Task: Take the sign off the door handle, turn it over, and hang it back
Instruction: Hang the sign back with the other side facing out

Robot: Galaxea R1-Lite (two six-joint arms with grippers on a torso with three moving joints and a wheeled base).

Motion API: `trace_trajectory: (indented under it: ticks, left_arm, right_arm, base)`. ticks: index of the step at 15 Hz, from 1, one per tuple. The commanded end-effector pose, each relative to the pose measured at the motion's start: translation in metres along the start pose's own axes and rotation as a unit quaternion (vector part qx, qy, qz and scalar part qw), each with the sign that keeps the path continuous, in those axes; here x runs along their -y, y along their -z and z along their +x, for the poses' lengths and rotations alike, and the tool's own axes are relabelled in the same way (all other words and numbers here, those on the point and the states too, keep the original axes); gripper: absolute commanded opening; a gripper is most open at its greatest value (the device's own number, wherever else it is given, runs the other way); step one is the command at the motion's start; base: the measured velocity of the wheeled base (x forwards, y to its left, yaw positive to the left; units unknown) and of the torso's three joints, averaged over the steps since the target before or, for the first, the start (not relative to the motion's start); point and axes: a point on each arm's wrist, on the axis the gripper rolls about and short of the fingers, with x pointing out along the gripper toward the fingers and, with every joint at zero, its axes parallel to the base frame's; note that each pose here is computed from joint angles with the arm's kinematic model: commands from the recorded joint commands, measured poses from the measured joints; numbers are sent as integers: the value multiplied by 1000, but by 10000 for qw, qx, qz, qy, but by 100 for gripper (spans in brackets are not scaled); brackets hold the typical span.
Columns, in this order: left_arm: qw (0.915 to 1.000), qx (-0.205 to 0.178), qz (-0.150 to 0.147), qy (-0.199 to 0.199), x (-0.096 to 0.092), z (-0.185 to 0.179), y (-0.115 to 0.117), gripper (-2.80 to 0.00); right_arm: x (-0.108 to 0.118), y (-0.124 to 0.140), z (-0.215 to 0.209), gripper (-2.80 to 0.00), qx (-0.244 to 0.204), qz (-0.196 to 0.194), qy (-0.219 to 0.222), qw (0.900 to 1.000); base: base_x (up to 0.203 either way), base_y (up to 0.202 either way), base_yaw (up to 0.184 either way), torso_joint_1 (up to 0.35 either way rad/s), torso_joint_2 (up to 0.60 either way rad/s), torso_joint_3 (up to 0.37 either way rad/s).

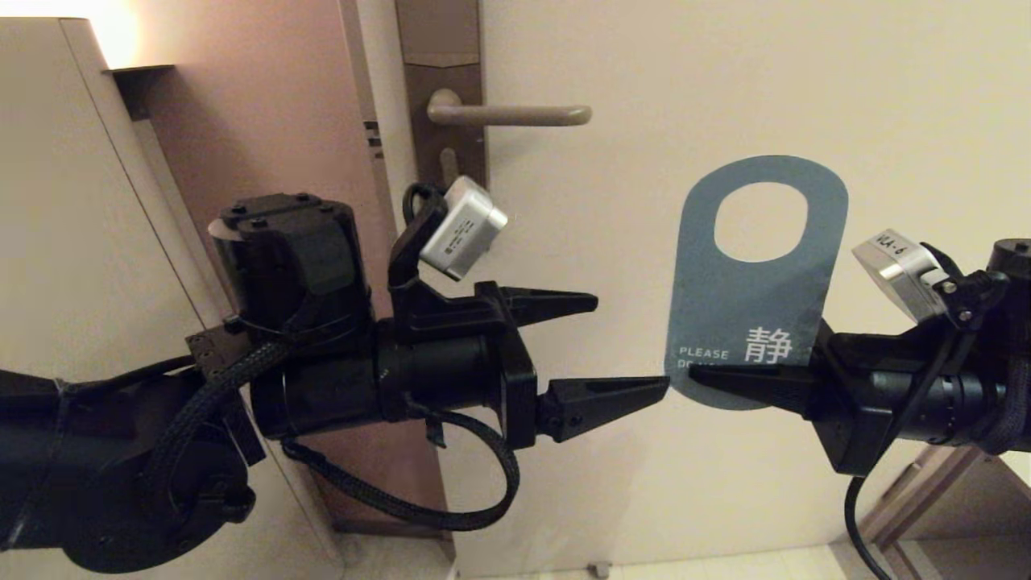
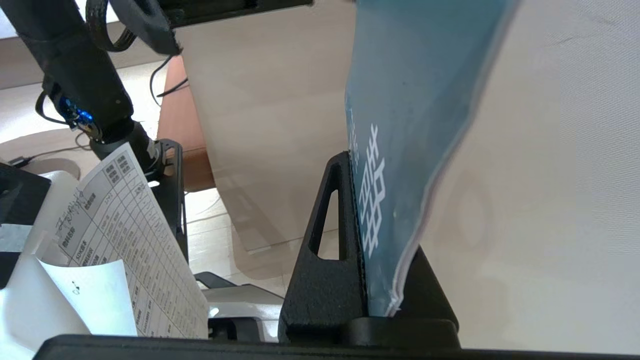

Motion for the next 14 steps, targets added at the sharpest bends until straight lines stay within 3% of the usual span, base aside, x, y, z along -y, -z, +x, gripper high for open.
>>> trace_trajectory:
  ticks: [1, 5, 7, 11, 14]
  left_arm:
    - [10000, 41, 25, -12, 4, -9, -2, -280]
    - [9997, 199, 109, -121, 3, -19, -5, -280]
    - [9990, 214, 123, -380, 2, -26, -5, -280]
    - [9856, 137, 305, -1660, -10, -52, 0, -280]
    - [9713, -35, 534, -2316, -11, -93, 7, -280]
  right_arm:
    - [-2, -2, -2, -280, 41, -57, -7, 10000]
    - [-6, -5, -6, -280, 88, -140, 150, 9998]
    - [-8, -7, -8, -280, 106, -163, 289, 9994]
    - [-8, -7, -8, -280, 108, -182, 549, 9983]
    - [-6, -7, -9, -280, 98, -171, 762, 9969]
  base:
    - [0, 0, 0, 0, 0, 0]
    - [0, 0, 0, 0, 0, 0]
    - [0, 0, 0, 0, 0, 0]
    - [0, 0, 0, 0, 0, 0]
    - [0, 0, 0, 0, 0, 0]
